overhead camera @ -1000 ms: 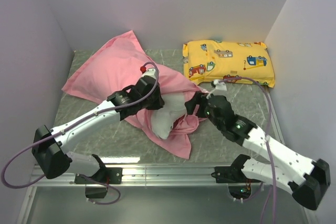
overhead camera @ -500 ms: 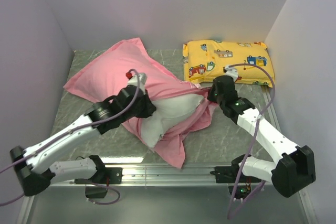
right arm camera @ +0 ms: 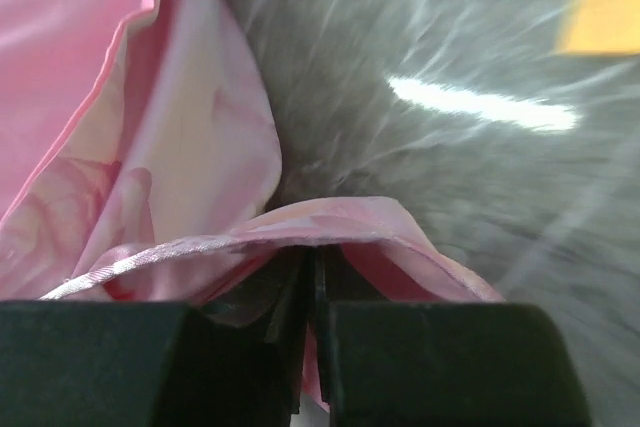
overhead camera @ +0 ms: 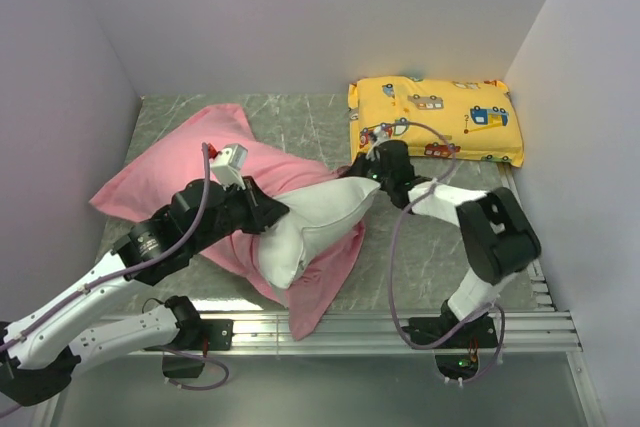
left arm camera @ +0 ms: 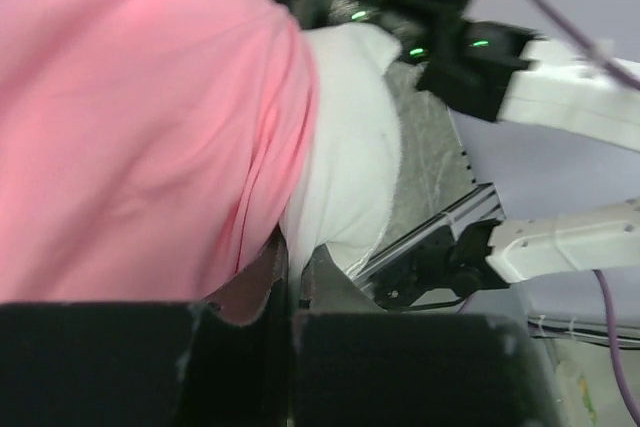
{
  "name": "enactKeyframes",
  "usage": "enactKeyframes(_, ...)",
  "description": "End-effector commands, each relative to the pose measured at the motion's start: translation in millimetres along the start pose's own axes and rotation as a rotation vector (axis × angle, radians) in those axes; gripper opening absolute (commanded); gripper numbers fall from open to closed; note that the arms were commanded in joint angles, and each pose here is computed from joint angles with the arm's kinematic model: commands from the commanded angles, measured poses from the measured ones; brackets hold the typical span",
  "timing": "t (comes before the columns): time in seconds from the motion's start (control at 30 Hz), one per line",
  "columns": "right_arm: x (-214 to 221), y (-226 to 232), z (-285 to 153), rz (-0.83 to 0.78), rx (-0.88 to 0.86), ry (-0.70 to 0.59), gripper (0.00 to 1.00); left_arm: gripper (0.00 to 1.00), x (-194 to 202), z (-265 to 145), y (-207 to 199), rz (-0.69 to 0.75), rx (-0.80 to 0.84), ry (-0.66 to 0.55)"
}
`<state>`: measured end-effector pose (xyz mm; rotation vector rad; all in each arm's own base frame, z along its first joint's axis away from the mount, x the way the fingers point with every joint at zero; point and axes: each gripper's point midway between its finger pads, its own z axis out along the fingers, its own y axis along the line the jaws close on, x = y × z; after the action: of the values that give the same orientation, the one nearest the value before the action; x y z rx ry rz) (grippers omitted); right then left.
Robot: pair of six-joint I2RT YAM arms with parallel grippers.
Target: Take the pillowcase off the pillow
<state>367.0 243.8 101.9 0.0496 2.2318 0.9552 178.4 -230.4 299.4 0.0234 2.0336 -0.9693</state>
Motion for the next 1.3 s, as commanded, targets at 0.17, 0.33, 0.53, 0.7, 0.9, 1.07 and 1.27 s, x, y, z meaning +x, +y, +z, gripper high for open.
enactKeyframes(0.17, -3.3, 60.7, -5.0, -0.026, -0.265, 0.018, 0.5, 0.01, -93.5, -11.7, -89.0, -0.162, 0.323, -0.342)
enactKeyframes(0.33, -36.7, 38.1, -54.1, 0.064, -0.112, -0.055, 0.64, 0.01, -95.9, 9.3, -50.2, -0.243, 0.143, -0.427)
enactKeyframes(0.53, -74.4, 14.0, -109.4, 0.097, 0.046, -0.185, 0.72, 0.01, -79.4, 34.8, -24.1, -0.27, 0.04, -0.421)
enactKeyframes(0.7, -86.5, 21.5, -144.9, 0.093, 0.035, -0.259, 0.73, 0.0, -71.9, 57.6, -29.3, -0.286, 0.062, -0.402)
enactKeyframes(0.9, -82.7, 54.5, -188.4, 0.016, -0.026, -0.328, 0.75, 0.01, -58.7, 97.1, -60.0, -0.254, 0.125, -0.329)
enactKeyframes(1.07, -47.1, 81.1, -195.6, -0.099, -0.05, -0.304, 0.79, 0.01, -27.6, 144.4, -82.1, -0.192, 0.114, -0.22)
enactKeyframes(1.27, 9.0, 49.4, -156.2, -0.11, 0.043, -0.189, 0.8, 0.22, -7.2, 163.1, -83.7, -0.17, 0.093, -0.174)
